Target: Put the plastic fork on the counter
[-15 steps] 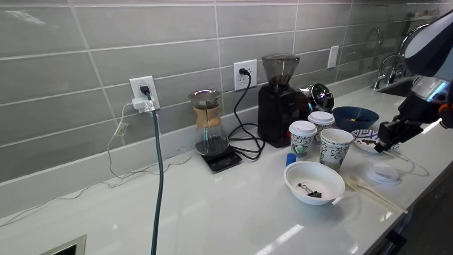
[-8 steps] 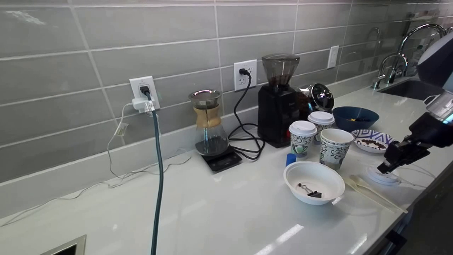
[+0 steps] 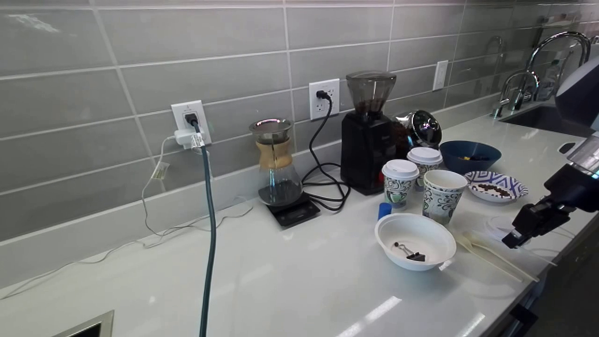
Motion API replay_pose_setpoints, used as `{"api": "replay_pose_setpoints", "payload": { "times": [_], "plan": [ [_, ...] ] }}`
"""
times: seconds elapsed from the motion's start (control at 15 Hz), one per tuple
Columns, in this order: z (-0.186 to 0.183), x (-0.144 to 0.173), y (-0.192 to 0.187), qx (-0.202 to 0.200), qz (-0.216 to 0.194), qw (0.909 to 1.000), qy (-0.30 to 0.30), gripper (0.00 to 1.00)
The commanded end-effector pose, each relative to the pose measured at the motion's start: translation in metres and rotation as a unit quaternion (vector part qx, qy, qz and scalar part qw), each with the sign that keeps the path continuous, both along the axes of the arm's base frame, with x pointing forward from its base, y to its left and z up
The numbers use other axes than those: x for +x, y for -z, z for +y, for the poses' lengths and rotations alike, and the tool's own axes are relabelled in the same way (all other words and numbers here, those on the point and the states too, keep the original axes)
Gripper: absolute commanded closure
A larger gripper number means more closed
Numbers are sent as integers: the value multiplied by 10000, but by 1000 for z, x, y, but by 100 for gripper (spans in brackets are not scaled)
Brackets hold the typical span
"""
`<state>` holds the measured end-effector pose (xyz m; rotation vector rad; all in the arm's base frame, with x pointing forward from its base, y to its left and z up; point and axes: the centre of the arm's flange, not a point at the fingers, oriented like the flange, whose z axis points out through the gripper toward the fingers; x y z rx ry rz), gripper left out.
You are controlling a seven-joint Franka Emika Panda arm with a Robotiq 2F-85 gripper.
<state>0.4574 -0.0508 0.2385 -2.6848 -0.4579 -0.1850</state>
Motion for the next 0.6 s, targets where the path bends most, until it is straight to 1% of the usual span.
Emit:
{"api": "replay_pose_setpoints", "payload": {
  "times": [0.0, 0.53],
  "plan": [
    [7, -6, -3, 260, -175, 9994, -170, 97],
    [13, 0, 2, 230, -308, 9990, -237, 97]
  ]
}}
